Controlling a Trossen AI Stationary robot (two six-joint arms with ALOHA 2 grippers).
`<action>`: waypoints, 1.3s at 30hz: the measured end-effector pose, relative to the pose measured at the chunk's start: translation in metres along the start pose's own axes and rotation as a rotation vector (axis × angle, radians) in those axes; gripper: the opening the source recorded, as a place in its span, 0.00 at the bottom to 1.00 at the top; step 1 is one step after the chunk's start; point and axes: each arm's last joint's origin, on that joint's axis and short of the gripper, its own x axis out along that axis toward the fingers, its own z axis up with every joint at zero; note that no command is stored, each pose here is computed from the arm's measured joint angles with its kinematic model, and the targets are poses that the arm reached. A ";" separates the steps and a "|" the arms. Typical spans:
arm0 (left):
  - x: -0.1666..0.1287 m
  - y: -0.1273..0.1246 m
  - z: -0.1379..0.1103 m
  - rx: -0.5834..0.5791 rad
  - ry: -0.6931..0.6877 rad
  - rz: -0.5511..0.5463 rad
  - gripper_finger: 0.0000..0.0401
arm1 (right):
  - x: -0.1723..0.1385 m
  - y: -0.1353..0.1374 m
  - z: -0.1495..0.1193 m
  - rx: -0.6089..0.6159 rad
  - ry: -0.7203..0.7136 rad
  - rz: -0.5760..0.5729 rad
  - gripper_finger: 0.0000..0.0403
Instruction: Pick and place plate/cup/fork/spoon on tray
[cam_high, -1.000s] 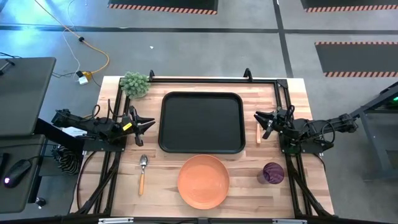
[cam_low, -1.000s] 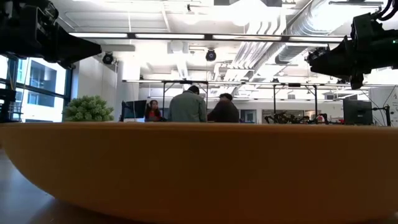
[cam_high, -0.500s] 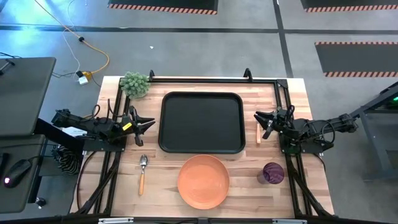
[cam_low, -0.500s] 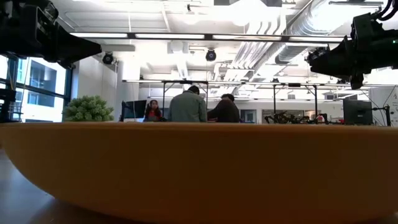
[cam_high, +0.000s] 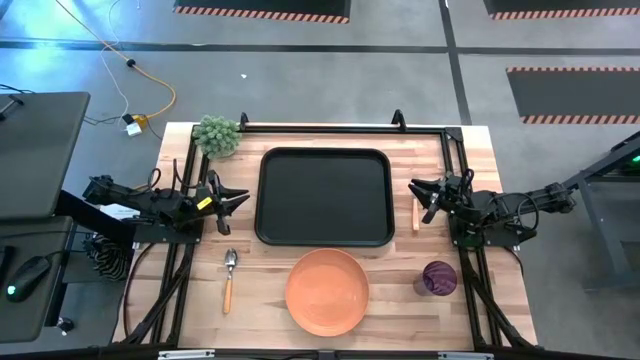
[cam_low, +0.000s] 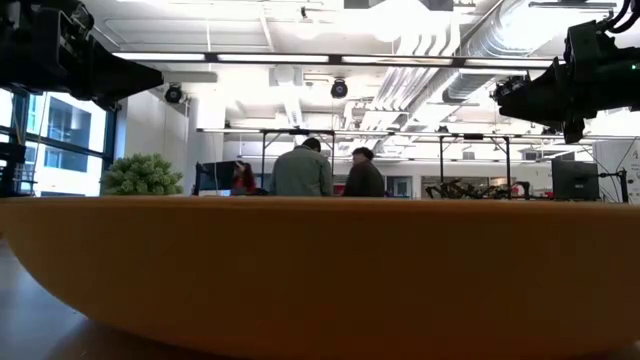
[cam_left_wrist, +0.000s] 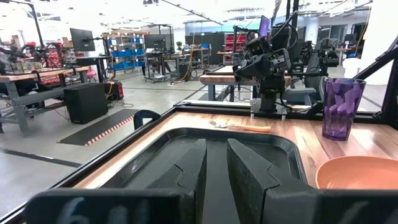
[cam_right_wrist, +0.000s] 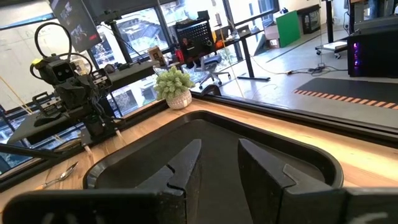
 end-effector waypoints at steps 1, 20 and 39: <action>0.000 0.000 0.000 0.000 0.000 0.000 0.14 | 0.000 0.000 0.001 0.004 -0.005 0.002 0.24; 0.000 0.000 0.000 -0.001 0.000 0.000 0.14 | -0.019 0.015 0.078 0.199 -0.253 0.285 0.24; 0.000 0.000 0.000 0.001 0.000 0.000 0.14 | -0.029 0.051 0.184 0.513 0.282 0.355 0.24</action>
